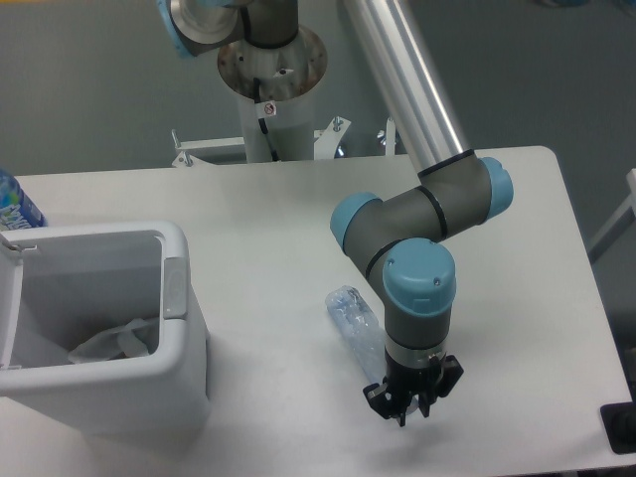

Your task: Place the trash in the trash can

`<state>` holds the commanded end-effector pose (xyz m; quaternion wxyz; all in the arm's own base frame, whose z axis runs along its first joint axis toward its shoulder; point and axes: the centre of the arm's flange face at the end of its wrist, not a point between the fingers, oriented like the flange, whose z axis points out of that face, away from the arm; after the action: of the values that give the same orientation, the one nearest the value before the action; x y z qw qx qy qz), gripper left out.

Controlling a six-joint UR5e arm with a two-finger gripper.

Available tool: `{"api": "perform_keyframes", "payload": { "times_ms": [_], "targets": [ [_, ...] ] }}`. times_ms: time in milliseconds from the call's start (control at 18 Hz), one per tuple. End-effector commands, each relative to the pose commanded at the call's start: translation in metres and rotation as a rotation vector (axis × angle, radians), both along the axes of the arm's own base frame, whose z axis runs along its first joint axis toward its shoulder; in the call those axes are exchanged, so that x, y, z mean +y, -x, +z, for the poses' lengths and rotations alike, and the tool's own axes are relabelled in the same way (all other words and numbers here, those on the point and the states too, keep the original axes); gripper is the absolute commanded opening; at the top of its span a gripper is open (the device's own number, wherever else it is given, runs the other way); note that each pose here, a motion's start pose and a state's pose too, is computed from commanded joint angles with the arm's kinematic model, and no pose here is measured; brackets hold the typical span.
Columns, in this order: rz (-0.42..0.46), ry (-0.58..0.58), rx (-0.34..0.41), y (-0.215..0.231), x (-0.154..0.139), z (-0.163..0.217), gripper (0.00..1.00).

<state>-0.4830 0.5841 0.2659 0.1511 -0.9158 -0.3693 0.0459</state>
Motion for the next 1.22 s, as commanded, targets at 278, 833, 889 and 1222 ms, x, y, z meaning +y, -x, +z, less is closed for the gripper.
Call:
{"api": "perform_keyframes", "payload": {
  "times_ms": [278, 833, 889, 1222],
  "targets": [
    [-0.004, -0.028, 0.002, 0.0, 0.0, 0.012, 0.37],
    [-0.012, -0.072, 0.006, -0.001, 0.001, 0.031, 0.29],
    [-0.013, -0.076, 0.008, -0.001, 0.0, 0.035, 0.29],
    [-0.015, -0.095, 0.031, -0.001, 0.0, 0.053, 0.29]
  ]
}}
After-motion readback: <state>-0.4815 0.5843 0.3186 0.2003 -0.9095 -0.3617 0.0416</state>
